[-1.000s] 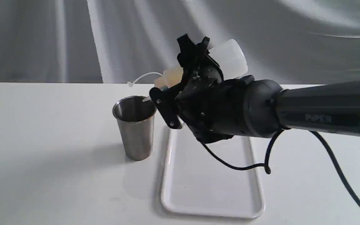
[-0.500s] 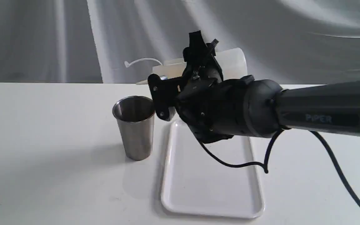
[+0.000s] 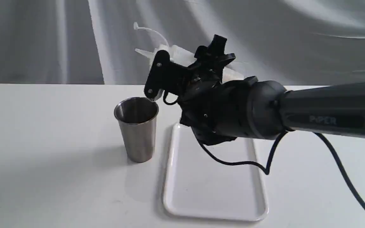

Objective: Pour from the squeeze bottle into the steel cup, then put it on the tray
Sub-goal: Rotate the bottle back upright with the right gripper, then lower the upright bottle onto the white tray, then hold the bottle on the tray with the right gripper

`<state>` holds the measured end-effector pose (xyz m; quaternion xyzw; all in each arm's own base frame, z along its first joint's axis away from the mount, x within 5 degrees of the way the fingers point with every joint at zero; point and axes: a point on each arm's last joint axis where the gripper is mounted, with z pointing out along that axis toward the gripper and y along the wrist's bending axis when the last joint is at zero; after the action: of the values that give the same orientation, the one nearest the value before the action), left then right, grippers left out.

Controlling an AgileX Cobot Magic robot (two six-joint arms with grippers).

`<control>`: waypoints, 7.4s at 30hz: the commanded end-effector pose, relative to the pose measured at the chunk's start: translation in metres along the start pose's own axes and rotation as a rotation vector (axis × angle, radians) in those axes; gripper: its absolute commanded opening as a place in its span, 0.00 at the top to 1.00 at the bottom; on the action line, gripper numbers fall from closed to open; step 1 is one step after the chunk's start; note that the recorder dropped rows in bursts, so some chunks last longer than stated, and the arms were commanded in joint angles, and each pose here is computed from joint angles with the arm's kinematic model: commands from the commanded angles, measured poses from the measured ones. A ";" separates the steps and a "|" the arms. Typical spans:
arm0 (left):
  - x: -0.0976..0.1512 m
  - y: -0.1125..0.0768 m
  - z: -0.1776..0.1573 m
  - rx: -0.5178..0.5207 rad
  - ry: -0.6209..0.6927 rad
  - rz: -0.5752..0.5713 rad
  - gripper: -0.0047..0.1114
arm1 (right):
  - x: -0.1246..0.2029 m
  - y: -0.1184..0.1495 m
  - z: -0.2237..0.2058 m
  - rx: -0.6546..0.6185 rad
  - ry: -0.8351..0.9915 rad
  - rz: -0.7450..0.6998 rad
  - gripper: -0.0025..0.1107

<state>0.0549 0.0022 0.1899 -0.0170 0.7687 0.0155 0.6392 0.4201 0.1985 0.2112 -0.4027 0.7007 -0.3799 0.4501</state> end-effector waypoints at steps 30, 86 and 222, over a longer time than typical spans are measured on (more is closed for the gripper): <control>0.001 0.000 0.000 0.002 -0.005 -0.003 0.89 | 0.044 -0.059 -0.086 -0.031 -0.007 1.085 0.98; 0.001 0.000 0.000 0.002 -0.005 0.000 0.89 | 0.083 0.019 -0.075 -0.207 -0.555 1.055 0.98; 0.001 0.000 0.000 0.002 -0.005 -0.004 0.89 | 0.127 0.123 -0.040 -0.268 -0.373 1.050 0.05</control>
<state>0.0549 0.0022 0.1899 -0.0170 0.7687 0.0155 0.6392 0.3234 0.1406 0.0684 -0.1073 0.7615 0.0709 0.6353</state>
